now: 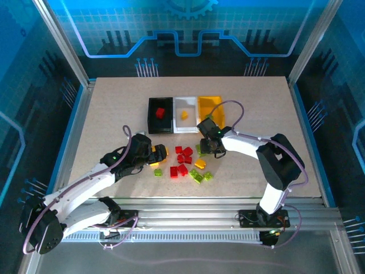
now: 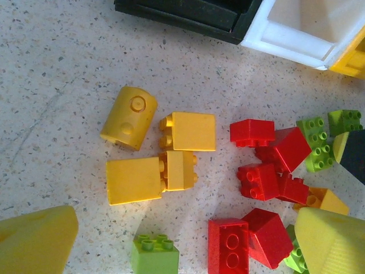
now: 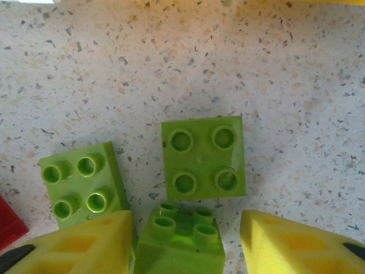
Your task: Sort the legos into containers by color
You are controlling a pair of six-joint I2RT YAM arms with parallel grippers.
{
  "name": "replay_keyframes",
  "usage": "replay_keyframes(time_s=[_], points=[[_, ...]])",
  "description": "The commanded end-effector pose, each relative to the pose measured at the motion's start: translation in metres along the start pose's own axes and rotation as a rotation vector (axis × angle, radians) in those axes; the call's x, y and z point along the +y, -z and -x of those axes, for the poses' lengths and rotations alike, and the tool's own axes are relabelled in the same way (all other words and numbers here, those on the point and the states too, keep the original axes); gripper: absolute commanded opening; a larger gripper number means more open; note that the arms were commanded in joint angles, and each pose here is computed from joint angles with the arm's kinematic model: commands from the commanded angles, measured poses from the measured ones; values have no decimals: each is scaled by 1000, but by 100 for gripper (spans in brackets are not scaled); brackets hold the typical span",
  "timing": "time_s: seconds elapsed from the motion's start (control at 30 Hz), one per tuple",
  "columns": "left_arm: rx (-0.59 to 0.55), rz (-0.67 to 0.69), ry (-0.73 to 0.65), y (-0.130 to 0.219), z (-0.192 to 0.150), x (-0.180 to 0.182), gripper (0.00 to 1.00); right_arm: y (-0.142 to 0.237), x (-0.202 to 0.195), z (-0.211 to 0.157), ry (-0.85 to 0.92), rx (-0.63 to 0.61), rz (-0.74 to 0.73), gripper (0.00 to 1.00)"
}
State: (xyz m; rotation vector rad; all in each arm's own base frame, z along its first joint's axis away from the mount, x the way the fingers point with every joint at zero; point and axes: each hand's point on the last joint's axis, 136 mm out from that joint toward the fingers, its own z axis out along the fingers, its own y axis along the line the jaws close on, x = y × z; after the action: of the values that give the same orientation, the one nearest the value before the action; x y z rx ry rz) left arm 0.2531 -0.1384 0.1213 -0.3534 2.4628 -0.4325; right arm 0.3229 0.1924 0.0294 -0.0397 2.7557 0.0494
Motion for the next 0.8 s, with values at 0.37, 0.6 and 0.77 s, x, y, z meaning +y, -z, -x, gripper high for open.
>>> replay_keyframes(time_s=[0.37,0.6,0.77], points=[[18,-26,4,-1,1,-6,99,41,-1,12,7,-81,51,32],[15,-35,5,-2,4,-10,99,85,-10,77,-13,-225,95,33],[28,-38,11,-2,1,-11,99,78,-11,118,-40,-250,103,34]])
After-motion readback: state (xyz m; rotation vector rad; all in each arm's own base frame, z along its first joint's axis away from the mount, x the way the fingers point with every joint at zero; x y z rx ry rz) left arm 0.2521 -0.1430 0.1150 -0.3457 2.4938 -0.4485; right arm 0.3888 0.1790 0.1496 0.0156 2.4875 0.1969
